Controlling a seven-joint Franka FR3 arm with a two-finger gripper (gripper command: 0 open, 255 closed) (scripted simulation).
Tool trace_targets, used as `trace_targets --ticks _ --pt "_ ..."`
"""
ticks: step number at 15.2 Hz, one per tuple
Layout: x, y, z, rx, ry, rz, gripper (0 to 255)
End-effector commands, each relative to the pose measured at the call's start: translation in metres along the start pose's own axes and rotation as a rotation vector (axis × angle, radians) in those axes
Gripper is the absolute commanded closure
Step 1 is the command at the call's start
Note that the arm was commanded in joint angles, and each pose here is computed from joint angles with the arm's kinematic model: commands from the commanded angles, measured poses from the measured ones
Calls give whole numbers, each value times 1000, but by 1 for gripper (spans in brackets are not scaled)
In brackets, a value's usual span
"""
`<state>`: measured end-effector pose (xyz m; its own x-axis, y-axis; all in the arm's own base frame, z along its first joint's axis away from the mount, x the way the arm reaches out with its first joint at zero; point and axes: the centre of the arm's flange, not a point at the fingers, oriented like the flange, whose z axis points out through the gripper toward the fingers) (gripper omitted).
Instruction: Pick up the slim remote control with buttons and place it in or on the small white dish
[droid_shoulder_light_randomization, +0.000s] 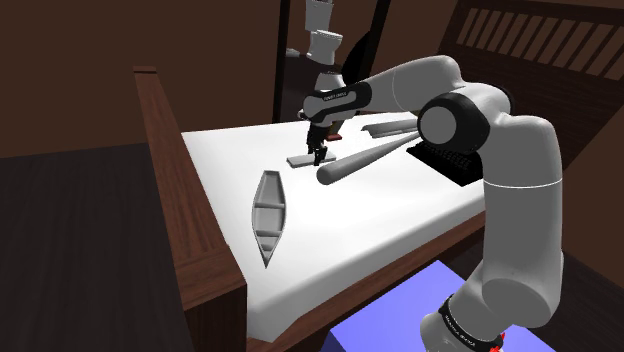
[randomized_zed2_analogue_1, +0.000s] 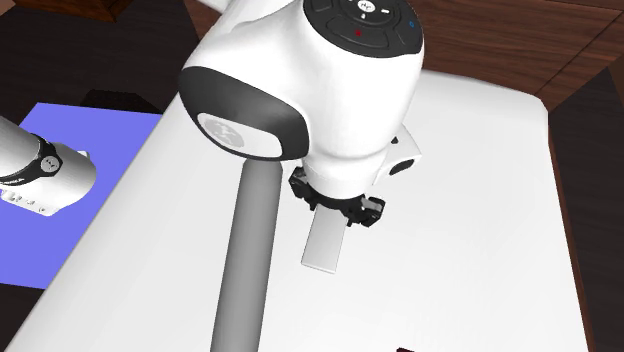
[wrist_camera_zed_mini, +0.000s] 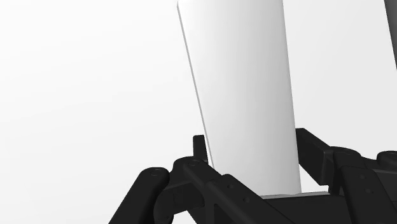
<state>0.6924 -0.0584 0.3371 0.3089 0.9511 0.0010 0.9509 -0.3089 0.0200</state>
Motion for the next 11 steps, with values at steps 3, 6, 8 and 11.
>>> trace_targets --ticks 3,6,8,11 --pt "0 1 -20 0 0 0 255" --pt "0 1 -36 0 0 0 255" --pt "0 1 -47 0 0 0 255" --pt "0 2 -63 0 0 0 255"
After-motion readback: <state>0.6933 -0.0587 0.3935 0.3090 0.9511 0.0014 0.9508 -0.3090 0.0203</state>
